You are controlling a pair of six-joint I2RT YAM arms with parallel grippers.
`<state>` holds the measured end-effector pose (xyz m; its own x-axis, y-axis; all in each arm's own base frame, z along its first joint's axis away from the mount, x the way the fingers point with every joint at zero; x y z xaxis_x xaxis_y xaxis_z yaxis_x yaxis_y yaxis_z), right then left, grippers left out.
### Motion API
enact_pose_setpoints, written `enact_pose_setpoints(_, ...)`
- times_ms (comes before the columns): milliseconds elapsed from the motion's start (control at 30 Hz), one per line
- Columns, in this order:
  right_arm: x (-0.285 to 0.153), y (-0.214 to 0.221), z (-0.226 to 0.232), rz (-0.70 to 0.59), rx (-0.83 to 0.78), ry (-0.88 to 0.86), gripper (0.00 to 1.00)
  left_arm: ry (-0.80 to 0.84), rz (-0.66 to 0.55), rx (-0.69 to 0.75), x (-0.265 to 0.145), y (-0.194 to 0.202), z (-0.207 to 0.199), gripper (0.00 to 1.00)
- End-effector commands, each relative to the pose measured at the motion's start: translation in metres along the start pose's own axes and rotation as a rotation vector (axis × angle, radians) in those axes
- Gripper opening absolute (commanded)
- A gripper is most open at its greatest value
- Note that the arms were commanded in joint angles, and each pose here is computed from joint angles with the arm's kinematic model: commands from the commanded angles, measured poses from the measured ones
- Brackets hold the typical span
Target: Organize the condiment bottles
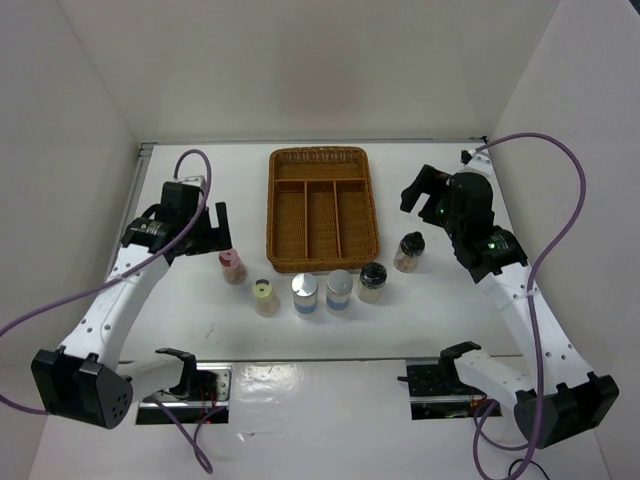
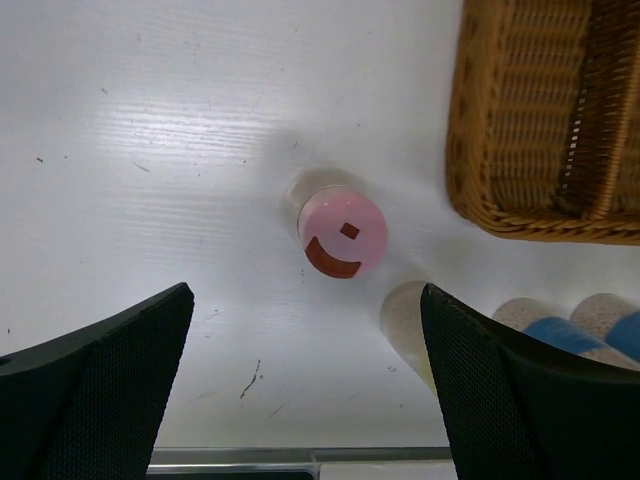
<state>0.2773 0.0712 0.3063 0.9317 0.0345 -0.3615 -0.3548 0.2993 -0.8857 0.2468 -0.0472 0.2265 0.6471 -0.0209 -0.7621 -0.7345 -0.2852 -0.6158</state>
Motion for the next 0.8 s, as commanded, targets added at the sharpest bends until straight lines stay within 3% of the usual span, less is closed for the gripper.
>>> enact_pose_setpoints(0,-0.004,-0.002,0.006,0.018,-0.036,-0.063,0.98,-0.068,0.035,-0.015,0.014,0.007,0.007,1.0)
enact_pose_setpoints(433,0.026,0.018,0.009,0.117,-0.075,-0.067,0.98,-0.028,0.151,0.039,0.061,0.022,-0.01,1.0)
enact_pose_setpoints(767,0.034,0.02,0.006,0.13,-0.075,-0.042,0.98,-0.126,0.187,0.075,0.082,0.031,-0.01,1.0)
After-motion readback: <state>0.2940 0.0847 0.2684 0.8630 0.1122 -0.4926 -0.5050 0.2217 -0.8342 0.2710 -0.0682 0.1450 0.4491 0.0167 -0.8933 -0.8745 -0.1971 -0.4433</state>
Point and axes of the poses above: each gripper's point midway between its finger pads, its own x axis out along the fingers, its own z axis along the line the jaws close on, y = z × x, the point moved 5 cm from there along -x, back along the fingers, and after that the axes turned 6 degrees about -x, right-handed, at the moved point
